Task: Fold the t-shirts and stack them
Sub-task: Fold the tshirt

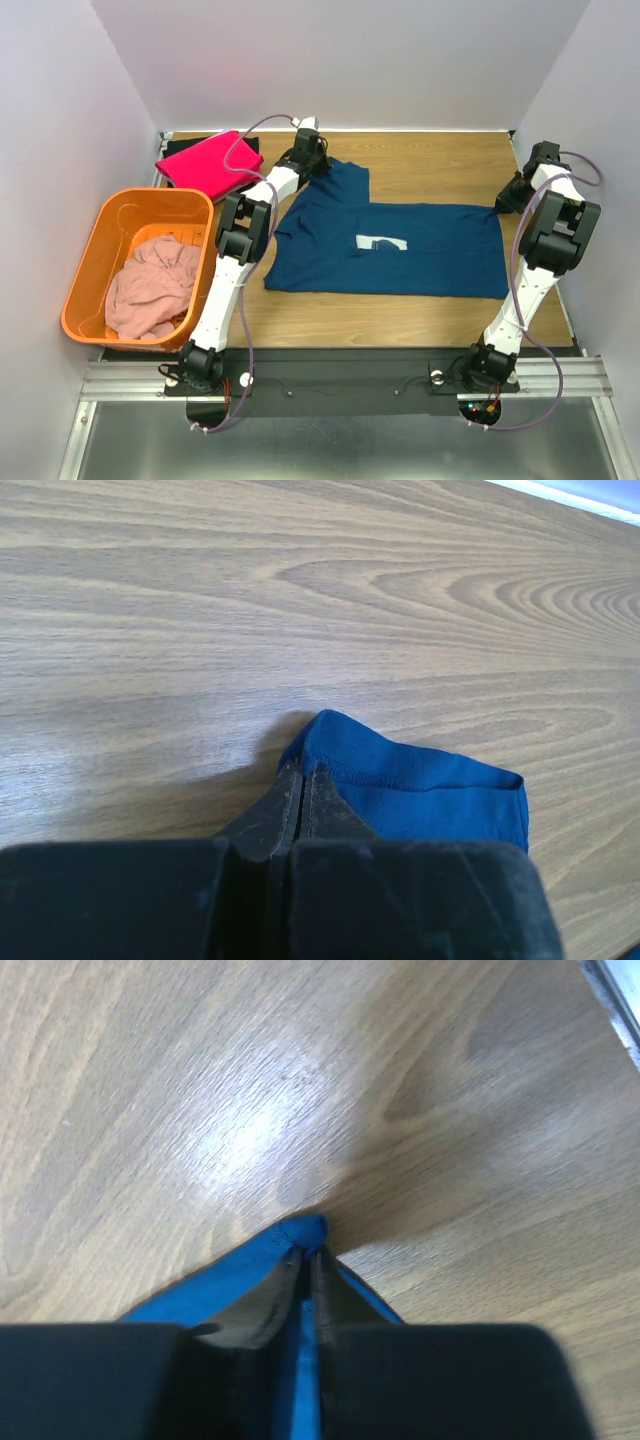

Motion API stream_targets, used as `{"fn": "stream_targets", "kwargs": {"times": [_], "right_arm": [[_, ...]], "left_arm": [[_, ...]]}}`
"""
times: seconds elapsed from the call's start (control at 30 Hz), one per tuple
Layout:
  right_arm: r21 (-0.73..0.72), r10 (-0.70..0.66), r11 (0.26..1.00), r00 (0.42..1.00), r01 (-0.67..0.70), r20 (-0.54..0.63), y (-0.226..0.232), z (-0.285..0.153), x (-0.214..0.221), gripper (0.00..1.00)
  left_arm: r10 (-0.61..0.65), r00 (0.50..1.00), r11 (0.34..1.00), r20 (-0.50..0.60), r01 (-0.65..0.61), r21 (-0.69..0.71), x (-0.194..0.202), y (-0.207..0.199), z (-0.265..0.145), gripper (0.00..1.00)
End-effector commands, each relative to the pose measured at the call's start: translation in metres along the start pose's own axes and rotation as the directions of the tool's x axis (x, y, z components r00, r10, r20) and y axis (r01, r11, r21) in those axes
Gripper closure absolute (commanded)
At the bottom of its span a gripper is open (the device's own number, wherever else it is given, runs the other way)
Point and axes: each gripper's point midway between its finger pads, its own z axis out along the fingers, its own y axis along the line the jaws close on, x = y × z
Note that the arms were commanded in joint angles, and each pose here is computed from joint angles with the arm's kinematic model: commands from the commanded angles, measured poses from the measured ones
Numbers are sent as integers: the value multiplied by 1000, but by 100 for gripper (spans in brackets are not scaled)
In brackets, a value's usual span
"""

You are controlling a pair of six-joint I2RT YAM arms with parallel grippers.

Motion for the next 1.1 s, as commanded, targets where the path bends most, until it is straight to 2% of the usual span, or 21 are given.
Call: {"fn": "stream_targets", "kwargs": {"times": [0.0, 0.13, 0.2, 0.23, 0.27, 0.33, 0.47, 0.63, 0.73, 0.77, 0.8, 0.87, 0.9, 1.07], "right_arm": [[-7, -18, 1000, 1000, 19, 21, -1, 4, -4, 97], [-22, -36, 999, 998, 38, 50, 4, -9, -11, 99], [-28, -47, 998, 997, 49, 67, 5, -20, -13, 100], [-28, -56, 998, 996, 58, 70, 5, -23, -12, 100], [-27, -60, 998, 996, 62, 73, 4, -25, -11, 100], [-25, -63, 998, 995, 66, 83, 3, -36, -8, 100], [-43, -60, 997, 993, 65, 102, 4, -54, -2, 100], [-62, -61, 996, 989, 70, 137, 4, -77, 7, 100], [-65, -60, 996, 990, 69, 125, -1, -82, 24, 100], [-64, -62, 995, 990, 70, 123, -2, -85, 28, 100], [-64, -59, 996, 991, 67, 123, -3, -87, 31, 100], [-58, -62, 996, 990, 69, 125, -9, -93, 42, 100], [-51, -62, 996, 989, 69, 133, -11, -95, 45, 100], [-41, -63, 997, 989, 69, 132, -20, -101, 63, 100]], "left_arm": [[-8, 998, 997, 68, 2, 79, -49, -33, -30, 100], [-38, 993, 991, 109, 23, 129, -77, -38, -45, 100], [-48, 993, 989, 106, 33, 143, -75, -35, -52, 100], [-49, 989, 982, 139, 22, 187, -90, -48, -64, 100], [-52, 992, 981, 118, 29, 191, -80, -45, -66, 100], [-46, 989, 969, 138, 11, 245, -90, -59, -82, 100], [-35, 993, 965, 112, 5, 264, -79, -60, -101, 100], [-15, 991, 966, 135, -21, 257, -82, -61, -131, 100], [-14, 996, 967, 92, -10, 253, -62, -55, -143, 100], [-12, 994, 963, 111, -19, 267, -70, -61, -150, 100], [-9, 996, 967, 89, -14, 256, -58, -54, -153, 100], [-3, 994, 963, 111, -27, 268, -63, -60, -170, 100], [-2, 996, 967, 92, -21, 254, -52, -53, -173, 100], [7, 995, 964, 97, -32, 265, -45, -56, -210, 100]]}}
